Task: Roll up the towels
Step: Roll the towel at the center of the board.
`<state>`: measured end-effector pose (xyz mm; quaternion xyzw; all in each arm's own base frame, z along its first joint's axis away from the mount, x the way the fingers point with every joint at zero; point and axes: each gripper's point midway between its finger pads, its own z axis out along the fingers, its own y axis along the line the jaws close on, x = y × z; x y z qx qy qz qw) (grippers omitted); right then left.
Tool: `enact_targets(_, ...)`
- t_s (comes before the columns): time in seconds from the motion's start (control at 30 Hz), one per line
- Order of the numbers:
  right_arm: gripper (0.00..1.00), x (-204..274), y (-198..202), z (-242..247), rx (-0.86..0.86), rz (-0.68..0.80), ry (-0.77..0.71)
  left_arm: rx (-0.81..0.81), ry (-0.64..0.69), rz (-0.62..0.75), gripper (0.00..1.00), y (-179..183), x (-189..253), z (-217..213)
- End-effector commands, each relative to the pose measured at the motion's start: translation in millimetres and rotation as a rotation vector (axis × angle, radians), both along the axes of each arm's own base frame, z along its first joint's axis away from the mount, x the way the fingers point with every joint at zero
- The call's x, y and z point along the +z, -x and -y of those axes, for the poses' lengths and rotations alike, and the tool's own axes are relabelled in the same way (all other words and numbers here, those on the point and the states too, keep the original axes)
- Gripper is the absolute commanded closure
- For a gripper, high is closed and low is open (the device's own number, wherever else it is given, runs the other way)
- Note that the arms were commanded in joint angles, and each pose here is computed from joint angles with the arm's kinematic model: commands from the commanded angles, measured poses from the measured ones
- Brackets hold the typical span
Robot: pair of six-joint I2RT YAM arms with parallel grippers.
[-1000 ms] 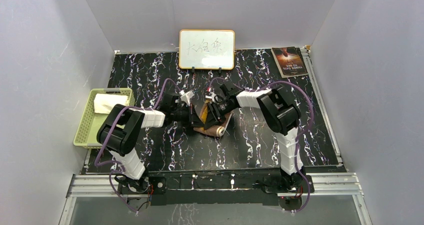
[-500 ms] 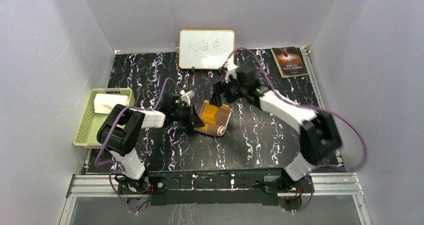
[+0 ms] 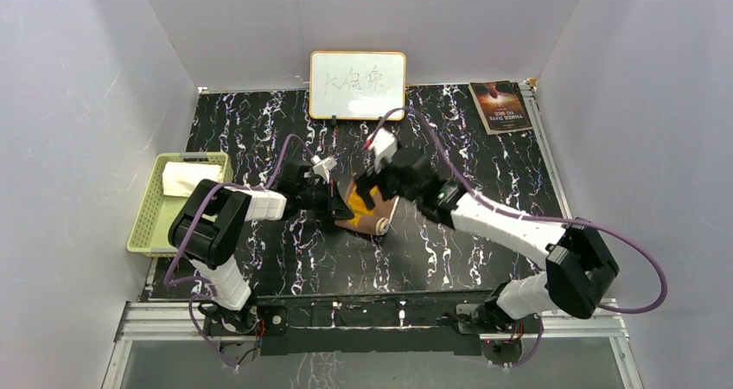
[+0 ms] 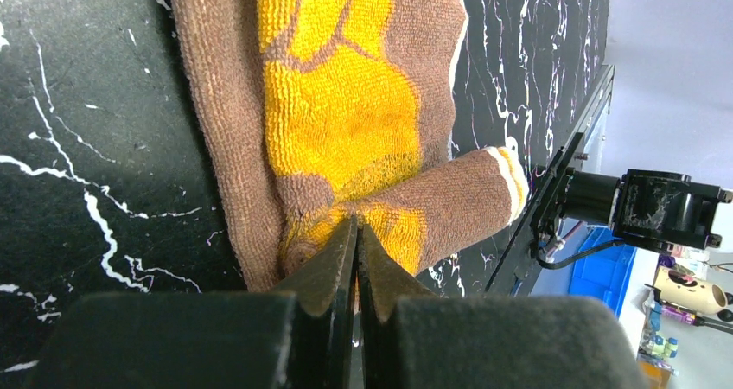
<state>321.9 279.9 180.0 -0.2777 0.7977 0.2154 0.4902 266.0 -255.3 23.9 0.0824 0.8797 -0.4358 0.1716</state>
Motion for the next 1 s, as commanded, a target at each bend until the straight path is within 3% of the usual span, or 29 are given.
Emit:
enact_targets(0.0,0.02,8,25,0,0.021,0.281,0.303,0.033,-0.235,-0.154,1.00,30,-64,-35)
enact_targets(0.13,0.04,-25,52,-8,0.139,0.309,0.421,0.031,-0.246,-0.164,1.00,31,-66,-36)
enact_targets(0.3,0.09,-71,70,-14,0.251,0.244,0.513,0.029,-0.265,-0.177,1.00,33,-68,-39)
enact_targets(0.73,0.11,-109,73,-43,0.377,0.196,0.520,0.013,-0.268,-0.210,1.00,37,-74,-38)
enact_targets(0.97,0.26,-133,79,-44,0.406,0.128,0.520,0.006,-0.272,-0.227,1.00,41,-75,-39)
